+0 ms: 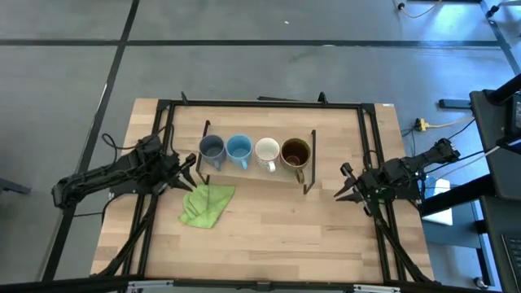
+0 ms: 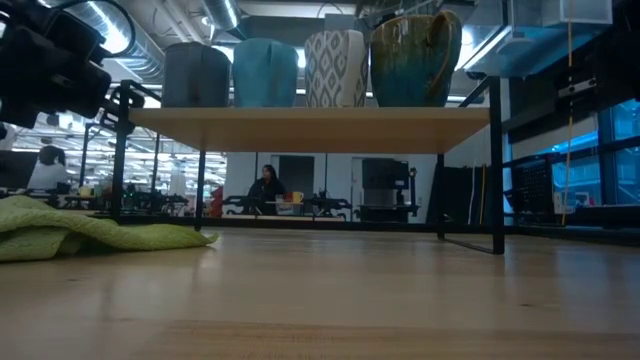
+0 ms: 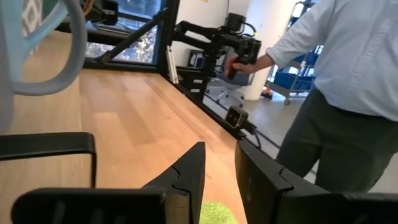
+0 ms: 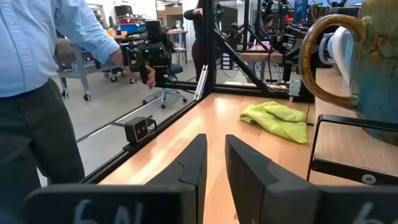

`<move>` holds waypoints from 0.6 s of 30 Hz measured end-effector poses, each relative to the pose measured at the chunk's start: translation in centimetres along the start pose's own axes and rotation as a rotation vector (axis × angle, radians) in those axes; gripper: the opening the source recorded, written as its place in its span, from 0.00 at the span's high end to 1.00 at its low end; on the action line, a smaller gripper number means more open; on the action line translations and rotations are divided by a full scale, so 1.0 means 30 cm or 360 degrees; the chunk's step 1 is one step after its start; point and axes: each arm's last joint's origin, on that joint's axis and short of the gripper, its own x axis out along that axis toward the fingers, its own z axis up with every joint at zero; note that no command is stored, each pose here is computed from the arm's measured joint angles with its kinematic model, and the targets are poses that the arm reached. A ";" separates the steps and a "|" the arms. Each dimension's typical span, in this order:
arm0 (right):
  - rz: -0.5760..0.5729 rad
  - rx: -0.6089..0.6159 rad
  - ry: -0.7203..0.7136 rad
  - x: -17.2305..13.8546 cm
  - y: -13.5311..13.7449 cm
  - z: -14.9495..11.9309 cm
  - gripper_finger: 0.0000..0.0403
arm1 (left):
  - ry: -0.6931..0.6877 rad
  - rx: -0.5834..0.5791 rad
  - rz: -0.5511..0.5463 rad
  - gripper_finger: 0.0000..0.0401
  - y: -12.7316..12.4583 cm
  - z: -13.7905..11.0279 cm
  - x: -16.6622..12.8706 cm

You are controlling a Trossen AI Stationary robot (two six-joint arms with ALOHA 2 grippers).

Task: Stack small to large cups/mugs on shelf
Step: Return to Home Position

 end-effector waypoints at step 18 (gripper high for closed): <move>0.0001 0.0005 -0.0001 0.000 0.000 0.000 0.85 | -0.0024 0.0031 0.0123 0.79 0.008 0.004 0.000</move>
